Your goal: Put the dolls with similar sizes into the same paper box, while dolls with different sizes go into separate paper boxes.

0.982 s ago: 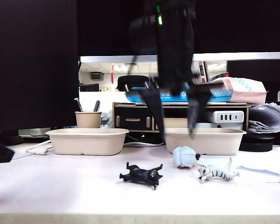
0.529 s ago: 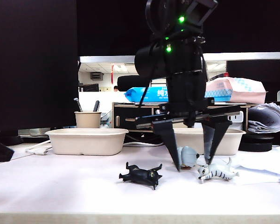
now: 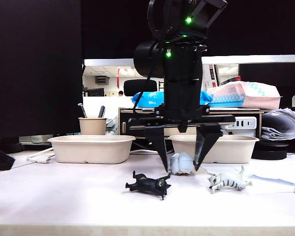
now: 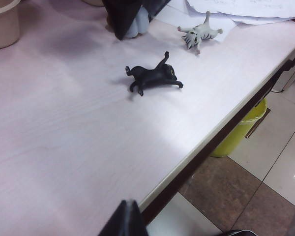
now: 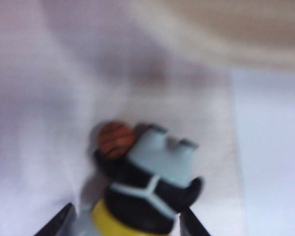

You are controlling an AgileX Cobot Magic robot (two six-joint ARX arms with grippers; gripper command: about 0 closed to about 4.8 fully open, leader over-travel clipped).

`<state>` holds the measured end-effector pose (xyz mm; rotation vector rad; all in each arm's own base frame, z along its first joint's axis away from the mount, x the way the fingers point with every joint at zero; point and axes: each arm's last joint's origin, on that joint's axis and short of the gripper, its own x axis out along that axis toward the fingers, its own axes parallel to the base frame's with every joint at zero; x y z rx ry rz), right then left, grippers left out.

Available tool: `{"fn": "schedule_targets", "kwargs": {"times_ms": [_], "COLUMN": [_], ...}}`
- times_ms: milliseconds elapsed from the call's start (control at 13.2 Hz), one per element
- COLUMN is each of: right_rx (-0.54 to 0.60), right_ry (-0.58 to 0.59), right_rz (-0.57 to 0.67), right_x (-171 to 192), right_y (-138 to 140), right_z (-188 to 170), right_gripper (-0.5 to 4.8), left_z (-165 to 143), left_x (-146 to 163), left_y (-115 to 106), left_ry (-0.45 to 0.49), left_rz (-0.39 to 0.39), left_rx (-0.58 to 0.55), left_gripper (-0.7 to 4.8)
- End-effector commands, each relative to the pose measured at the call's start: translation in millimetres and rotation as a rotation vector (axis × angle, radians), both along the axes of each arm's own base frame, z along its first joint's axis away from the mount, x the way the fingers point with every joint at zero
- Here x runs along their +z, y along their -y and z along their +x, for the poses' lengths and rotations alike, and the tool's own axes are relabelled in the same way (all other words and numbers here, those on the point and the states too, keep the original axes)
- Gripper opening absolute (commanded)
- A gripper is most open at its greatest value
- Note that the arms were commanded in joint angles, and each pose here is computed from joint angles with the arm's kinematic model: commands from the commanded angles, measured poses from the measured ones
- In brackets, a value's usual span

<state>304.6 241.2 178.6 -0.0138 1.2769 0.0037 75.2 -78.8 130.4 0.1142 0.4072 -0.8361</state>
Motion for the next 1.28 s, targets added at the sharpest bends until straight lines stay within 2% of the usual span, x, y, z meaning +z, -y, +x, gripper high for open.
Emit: {"fn": "schedule_targets", "kwargs": {"times_ms": [76, 151, 227, 302, 453, 604, 755, 906, 982, 1133, 1284], "right_rx": [-0.016, -0.017, -0.017, -0.017, -0.014, 0.006, 0.054, 0.136, 0.125, 0.144, 0.140], "right_ry": [0.035, 0.049, 0.066, 0.073, 0.076, 0.089, 0.169, 0.262, 0.378, 0.451, 0.481], "right_rz": [0.005, 0.017, 0.031, 0.037, 0.055, 0.147, 0.370, 0.615, 0.726, 0.793, 0.809], "right_x": [0, 1, 1, 2, 3, 10, 32, 47, 55, 51, 36], "right_y": [0, -1, -2, -3, -4, -8, -20, -34, -41, -44, -47], "right_z": [4, 6, 7, 8, 8, 10, 14, 24, 33, 46, 56], "right_gripper": [2.75, 2.74, 2.24, 1.44, 0.88, 0.89, 0.89, 0.98, 0.98, 1.01, 1.04], "left_z": [0, 0, 0, 0, 0, 0, 2, 9, 12, 14, 17], "left_x": [1, 1, 1, 1, 2, 4, 8, 13, 17, 19, 20], "left_y": [0, 0, 0, 0, 0, 0, -4, -16, -24, -30, -38], "left_ry": [0.011, 0.011, 0.011, 0.011, 0.014, 0.028, 0.058, 0.104, 0.143, 0.169, 0.190], "left_rz": [-0.007, -0.007, -0.007, -0.007, -0.011, -0.025, -0.066, -0.103, -0.124, -0.135, -0.139], "left_rx": [0.000, -0.001, -0.001, -0.001, 0.000, 0.000, 0.019, 0.133, 0.221, 0.282, 0.356], "left_gripper": [-0.05, -0.05, -0.05, -0.05, -0.05, -0.05, -0.05, -0.05, -0.05, -0.05, -0.05]}}
